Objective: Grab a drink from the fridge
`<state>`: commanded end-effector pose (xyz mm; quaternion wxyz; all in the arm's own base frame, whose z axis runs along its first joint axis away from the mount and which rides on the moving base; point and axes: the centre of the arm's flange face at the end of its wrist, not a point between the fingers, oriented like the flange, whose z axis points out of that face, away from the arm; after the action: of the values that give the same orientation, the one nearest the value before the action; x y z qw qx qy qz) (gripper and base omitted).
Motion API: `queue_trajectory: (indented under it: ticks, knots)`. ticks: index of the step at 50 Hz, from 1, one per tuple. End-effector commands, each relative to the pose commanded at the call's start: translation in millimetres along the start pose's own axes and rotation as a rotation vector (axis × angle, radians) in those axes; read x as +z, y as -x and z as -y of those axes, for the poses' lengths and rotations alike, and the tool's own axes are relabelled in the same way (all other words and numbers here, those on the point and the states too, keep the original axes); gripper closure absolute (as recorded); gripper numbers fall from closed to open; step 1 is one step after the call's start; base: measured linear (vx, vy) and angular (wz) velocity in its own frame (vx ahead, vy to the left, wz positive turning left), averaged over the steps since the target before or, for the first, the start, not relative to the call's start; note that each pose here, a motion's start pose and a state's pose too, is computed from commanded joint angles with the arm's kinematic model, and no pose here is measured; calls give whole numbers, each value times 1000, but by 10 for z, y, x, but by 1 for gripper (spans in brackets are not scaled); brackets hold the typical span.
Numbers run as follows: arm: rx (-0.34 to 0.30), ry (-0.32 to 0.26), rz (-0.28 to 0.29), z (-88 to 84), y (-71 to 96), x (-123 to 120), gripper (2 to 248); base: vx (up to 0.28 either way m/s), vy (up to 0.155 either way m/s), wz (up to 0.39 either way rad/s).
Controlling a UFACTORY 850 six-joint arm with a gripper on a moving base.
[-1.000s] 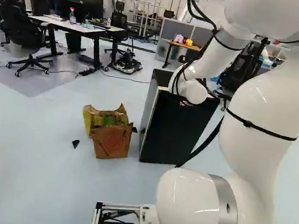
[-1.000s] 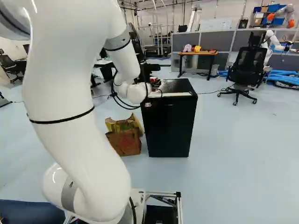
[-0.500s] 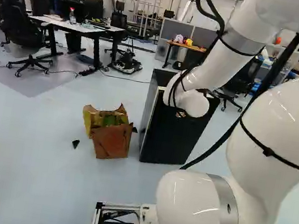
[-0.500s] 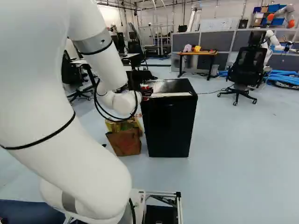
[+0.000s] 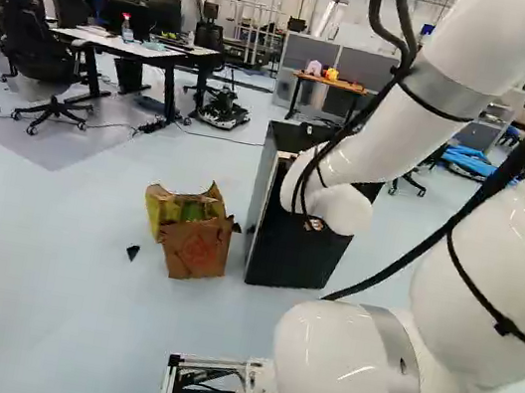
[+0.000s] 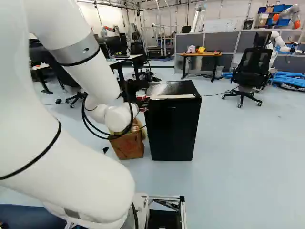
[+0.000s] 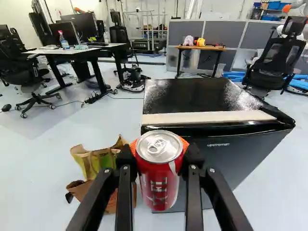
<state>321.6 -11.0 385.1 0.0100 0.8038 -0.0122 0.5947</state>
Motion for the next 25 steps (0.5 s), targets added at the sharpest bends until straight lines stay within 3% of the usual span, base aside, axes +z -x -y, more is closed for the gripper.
queue_trajectory:
  ticks: [25]
  knots:
    - [-6,-23,26,75,251,-333,151,0,0,0]
